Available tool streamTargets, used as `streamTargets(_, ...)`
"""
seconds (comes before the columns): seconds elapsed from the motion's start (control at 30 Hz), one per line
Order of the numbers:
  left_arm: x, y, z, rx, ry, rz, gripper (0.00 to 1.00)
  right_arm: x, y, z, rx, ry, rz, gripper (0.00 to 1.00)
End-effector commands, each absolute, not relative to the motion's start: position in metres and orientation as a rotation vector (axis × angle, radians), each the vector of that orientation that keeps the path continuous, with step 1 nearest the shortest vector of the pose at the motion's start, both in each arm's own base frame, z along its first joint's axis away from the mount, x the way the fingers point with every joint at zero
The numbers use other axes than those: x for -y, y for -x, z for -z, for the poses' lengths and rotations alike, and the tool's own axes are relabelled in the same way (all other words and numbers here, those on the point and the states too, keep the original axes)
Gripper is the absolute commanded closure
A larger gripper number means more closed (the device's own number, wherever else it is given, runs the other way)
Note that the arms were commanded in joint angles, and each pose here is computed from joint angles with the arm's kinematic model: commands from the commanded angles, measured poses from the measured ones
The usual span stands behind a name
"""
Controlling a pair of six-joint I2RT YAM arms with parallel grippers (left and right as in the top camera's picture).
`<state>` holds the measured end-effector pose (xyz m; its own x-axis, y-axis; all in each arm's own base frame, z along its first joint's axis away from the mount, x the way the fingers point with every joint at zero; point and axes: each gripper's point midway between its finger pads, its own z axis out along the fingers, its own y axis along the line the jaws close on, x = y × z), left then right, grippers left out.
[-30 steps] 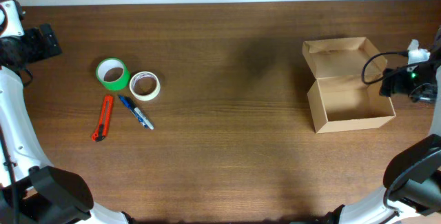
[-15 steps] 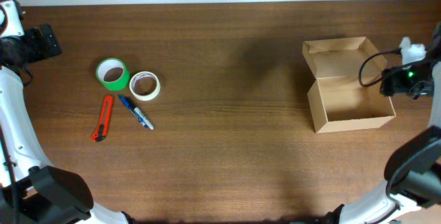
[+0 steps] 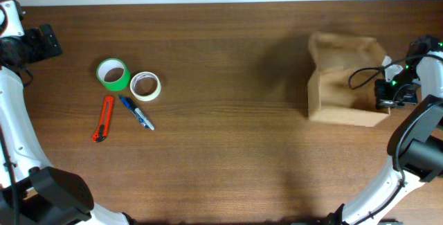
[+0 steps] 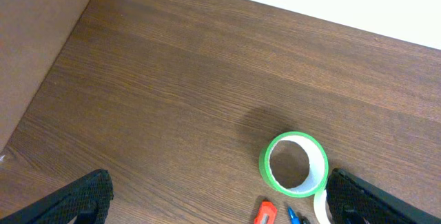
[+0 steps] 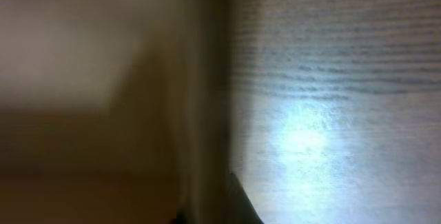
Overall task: Pack container
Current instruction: 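Push the cardboard box leftward with the right gripper toward the items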
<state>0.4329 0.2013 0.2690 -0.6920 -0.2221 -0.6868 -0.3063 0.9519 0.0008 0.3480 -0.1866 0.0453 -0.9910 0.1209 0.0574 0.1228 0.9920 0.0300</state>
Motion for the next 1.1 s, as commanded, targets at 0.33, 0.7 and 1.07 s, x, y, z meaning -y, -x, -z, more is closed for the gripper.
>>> streamTargets(0.33, -0.205, -0.432, -0.276, -2.348, 0.357, -0.172, 0.01, 0.143, -0.371, -0.084, 3.165, 0.276, 0.420, 0.96)
streamTargets(0.7, -0.205, -0.432, -0.276, -2.348, 0.357, -0.172, 0.01, 0.094, -0.388, -0.220, 3.313, 0.323, 0.133, 0.96)
streamTargets(1.07, -0.205, -0.432, -0.276, -2.348, 0.357, -0.172, 0.00, -0.094, -0.404, -0.252, 3.393, 0.049, 0.251, 0.96)
